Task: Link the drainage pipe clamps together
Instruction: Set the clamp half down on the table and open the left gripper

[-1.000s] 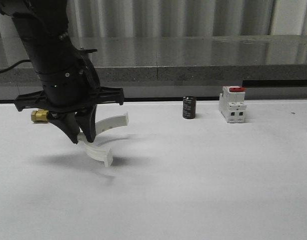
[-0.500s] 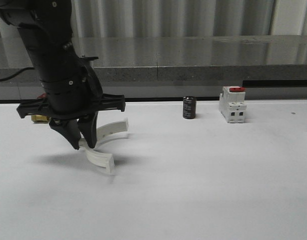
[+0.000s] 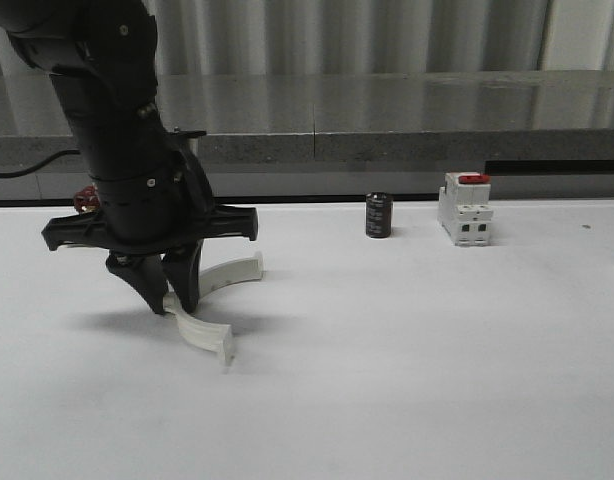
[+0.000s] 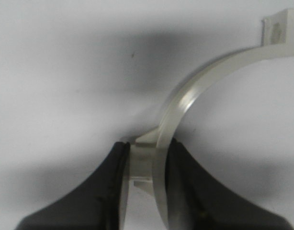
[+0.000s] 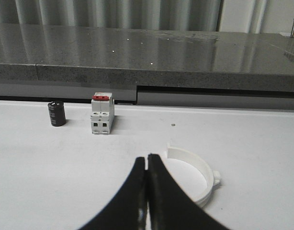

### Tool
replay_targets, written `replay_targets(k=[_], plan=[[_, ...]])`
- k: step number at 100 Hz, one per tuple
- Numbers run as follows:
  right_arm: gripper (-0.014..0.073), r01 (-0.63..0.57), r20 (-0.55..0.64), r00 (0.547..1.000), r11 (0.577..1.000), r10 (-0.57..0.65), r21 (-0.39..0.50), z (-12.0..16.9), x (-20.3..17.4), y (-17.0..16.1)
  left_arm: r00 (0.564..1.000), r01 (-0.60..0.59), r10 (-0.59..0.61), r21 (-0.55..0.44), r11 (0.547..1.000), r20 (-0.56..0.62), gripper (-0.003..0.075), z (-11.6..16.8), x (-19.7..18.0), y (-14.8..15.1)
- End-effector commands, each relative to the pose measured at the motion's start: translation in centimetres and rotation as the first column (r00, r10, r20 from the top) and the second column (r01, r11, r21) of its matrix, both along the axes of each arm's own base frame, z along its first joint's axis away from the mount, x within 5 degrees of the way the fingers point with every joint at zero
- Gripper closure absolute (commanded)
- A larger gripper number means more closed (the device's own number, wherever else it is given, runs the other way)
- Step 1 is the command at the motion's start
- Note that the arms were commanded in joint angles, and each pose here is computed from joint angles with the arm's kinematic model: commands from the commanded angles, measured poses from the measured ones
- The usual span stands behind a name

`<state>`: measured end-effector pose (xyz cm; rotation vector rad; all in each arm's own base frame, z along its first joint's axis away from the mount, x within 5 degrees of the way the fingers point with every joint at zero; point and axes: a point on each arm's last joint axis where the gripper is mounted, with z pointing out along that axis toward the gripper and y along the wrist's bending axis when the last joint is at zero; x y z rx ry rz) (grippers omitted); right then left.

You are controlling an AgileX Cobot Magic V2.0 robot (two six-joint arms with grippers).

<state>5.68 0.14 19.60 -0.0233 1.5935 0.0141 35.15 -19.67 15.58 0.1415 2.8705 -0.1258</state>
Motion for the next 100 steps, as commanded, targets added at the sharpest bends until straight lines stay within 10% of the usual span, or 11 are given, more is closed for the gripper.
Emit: replay_targets(k=[1, 33, 67, 100], plan=[[0.0662, 0.004, 0.119, 0.993, 1.0, -0.003, -0.01, 1.4, -0.3, 0.0, 0.997, 0.001, 0.003, -0.051, 0.999, 0.079, 0.0664, 2.8, 0.2, -0.5], [0.0662, 0.004, 0.119, 0.993, 1.0, -0.003, -0.01, 1.4, -0.3, 0.0, 0.998, 0.003, -0.001, -0.034, 0.999, 0.067, 0.022, 3.1, -0.1, -0.3], [0.0662, 0.004, 0.119, 0.993, 1.0, -0.003, -0.01, 1.4, -0.3, 0.0, 0.965, 0.057, -0.043, -0.047, 0.997, 0.258, 0.0207, 10.0, -0.6, 1.9], [0.0662, 0.004, 0.119, 0.993, 1.0, -0.003, -0.01, 1.4, -0.3, 0.0, 0.879, 0.084, -0.058, -0.034, 0.996, 0.473, 0.0208, 19.1, -2.3, 11.1]])
